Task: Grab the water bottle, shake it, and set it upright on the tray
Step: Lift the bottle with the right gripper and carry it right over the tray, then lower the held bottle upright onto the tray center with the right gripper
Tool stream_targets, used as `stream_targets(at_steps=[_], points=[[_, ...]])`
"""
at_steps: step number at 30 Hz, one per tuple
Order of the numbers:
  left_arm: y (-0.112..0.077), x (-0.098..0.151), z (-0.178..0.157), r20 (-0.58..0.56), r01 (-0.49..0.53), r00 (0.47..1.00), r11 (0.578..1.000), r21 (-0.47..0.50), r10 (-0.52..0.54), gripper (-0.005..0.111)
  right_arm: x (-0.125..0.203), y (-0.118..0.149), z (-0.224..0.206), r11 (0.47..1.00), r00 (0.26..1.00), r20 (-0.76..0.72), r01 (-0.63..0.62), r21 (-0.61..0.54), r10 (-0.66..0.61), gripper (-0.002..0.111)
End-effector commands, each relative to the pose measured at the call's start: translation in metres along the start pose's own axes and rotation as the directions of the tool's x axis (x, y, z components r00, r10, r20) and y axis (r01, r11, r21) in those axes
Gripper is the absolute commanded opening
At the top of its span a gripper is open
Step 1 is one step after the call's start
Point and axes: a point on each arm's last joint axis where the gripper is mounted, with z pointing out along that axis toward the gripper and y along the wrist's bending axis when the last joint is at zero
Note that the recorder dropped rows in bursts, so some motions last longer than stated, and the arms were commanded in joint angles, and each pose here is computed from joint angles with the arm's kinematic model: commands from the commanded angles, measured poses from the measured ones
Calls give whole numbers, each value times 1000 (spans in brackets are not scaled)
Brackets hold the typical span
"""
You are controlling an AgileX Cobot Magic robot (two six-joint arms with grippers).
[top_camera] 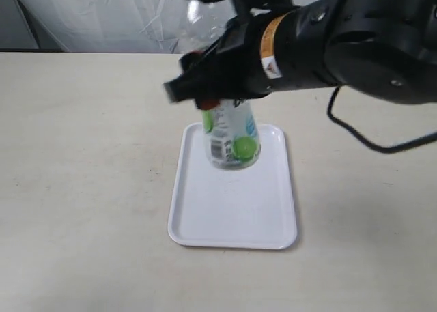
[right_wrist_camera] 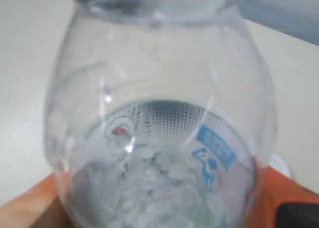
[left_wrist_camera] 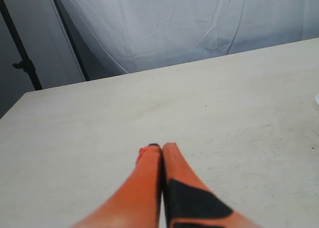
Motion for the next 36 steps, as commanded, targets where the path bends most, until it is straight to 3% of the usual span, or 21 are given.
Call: stream_targets(at_steps=[1,2,4,6,8,9,12,16,20,23,24,26,28,31,33,36], points=[[0,0,0,14,-2,1000,1000,-2,2,0,1,-15,2,997,998,-27,-50,66,52,-1],[0,0,0,14,-2,1000,1000,-2,2,0,1,-4,0,999,999,-27,34,-19,-34,-1],[0,0,0,14,-2,1000,1000,-2,2,0,1,13,-8,953,963,18,271,-135,-271,-1],[0,0,0,14,-2,1000,1000,-2,2,0,-3,-1,-4,978,980,16,200,-62,-199,-1],[0,0,0,14,-2,1000,1000,-2,2,0,-4,-26,2,995,999,5,-53,86,53,-1],[0,0,0,14,-2,1000,1000,-2,2,0,-3,-29,2,989,996,-1,-94,113,94,-1],[0,0,0,14,-2,1000,1000,-2,2,0,-9,-9,-17,998,998,45,55,-33,-53,-1],[0,0,0,14,-2,1000,1000,-2,2,0,-19,-2,-55,991,980,191,82,-105,-61,-1],[0,0,0,14,-2,1000,1000,-2,2,0,32,-5,-12,995,995,-43,93,-32,-94,-1],[0,0,0,14,0,1000,1000,-2,0,0,-11,6,-62,989,980,194,65,-135,-38,-1],[0,0,0,14,0,1000,1000,-2,0,0,-18,7,-73,984,960,260,136,-113,-103,-1],[0,0,0,14,0,1000,1000,-2,0,0,11,-5,-37,993,987,110,119,0,-118,-1],[0,0,0,14,0,1000,1000,-2,0,0,34,0,-14,993,993,20,121,-9,-121,-1],[0,0,0,14,-1,1000,1000,-2,1,0,-2,20,-60,984,969,213,148,-95,-126,-1],[0,0,0,14,-1,1000,1000,-2,1,0,-12,18,-74,984,953,268,163,-65,-141,-1],[0,0,0,14,-1,1000,1000,-2,1,0,19,10,-38,982,981,82,170,77,-177,-1]])
